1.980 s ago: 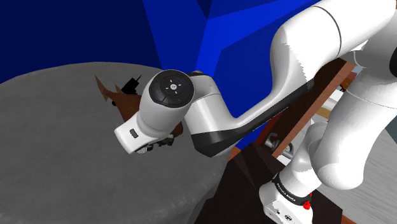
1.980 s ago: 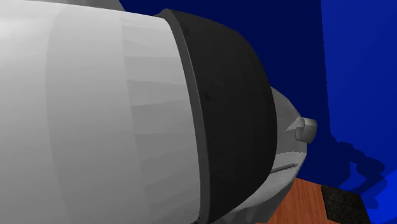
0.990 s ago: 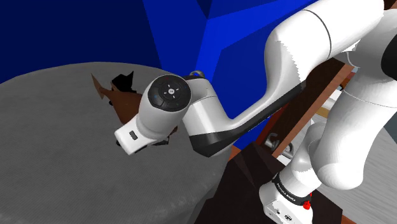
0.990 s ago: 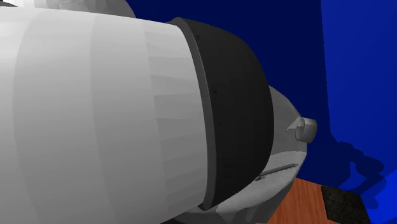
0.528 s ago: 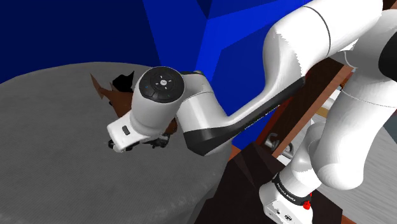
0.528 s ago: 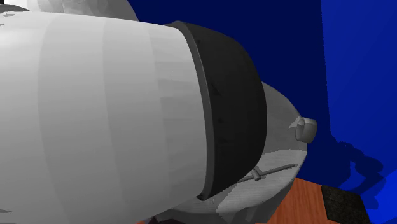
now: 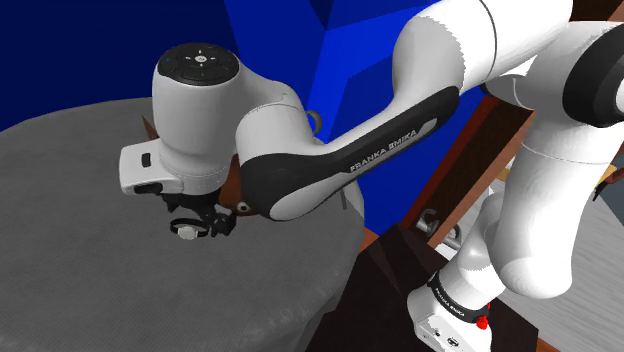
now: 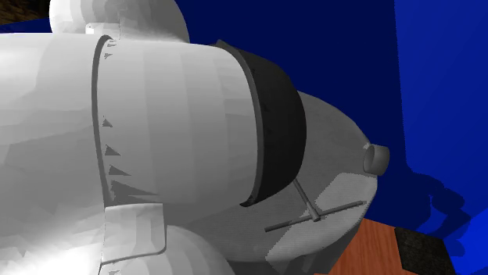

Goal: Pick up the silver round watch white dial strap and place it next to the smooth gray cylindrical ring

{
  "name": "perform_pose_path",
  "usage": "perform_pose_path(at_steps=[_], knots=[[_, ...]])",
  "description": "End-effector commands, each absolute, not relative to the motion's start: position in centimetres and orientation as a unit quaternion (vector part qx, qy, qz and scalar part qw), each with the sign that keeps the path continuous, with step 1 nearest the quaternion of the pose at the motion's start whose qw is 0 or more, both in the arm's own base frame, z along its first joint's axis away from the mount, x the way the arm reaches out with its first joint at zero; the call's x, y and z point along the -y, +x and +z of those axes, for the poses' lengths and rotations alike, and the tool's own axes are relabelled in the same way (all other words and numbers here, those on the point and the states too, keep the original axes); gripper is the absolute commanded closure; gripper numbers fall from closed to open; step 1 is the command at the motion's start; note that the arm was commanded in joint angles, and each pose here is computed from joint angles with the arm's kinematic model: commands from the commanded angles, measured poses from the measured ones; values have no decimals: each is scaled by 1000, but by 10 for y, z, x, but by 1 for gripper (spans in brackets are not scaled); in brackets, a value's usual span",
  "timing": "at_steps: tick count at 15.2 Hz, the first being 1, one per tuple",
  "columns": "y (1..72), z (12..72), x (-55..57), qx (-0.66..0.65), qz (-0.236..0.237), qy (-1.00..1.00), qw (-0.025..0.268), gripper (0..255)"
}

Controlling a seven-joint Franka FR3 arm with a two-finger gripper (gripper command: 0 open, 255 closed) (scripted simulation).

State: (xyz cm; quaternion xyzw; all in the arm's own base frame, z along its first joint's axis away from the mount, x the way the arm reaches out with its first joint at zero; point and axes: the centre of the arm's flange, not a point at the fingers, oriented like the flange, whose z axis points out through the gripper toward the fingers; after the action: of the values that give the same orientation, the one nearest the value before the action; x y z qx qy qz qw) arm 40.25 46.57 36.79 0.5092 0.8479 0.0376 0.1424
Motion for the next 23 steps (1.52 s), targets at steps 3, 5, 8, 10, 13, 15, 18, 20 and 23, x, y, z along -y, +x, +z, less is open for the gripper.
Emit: perform_pose_path(at_steps=[3, 5, 8, 10, 13, 15, 18, 20, 23], knots=[[409, 349, -465, -846, 38, 512, 140, 0], [411, 341, -464, -846, 38, 512, 140, 0], [411, 341, -464, -846, 38, 512, 140, 0], [411, 341, -464, -846, 38, 512, 140, 0], [411, 341, -464, -846, 38, 512, 140, 255], [411, 341, -464, -846, 38, 512, 140, 255], [410, 341, -464, -846, 38, 512, 140, 255], [410, 342, -465, -846, 38, 512, 140, 255], [411, 346, -464, -846, 38, 512, 140, 255]])
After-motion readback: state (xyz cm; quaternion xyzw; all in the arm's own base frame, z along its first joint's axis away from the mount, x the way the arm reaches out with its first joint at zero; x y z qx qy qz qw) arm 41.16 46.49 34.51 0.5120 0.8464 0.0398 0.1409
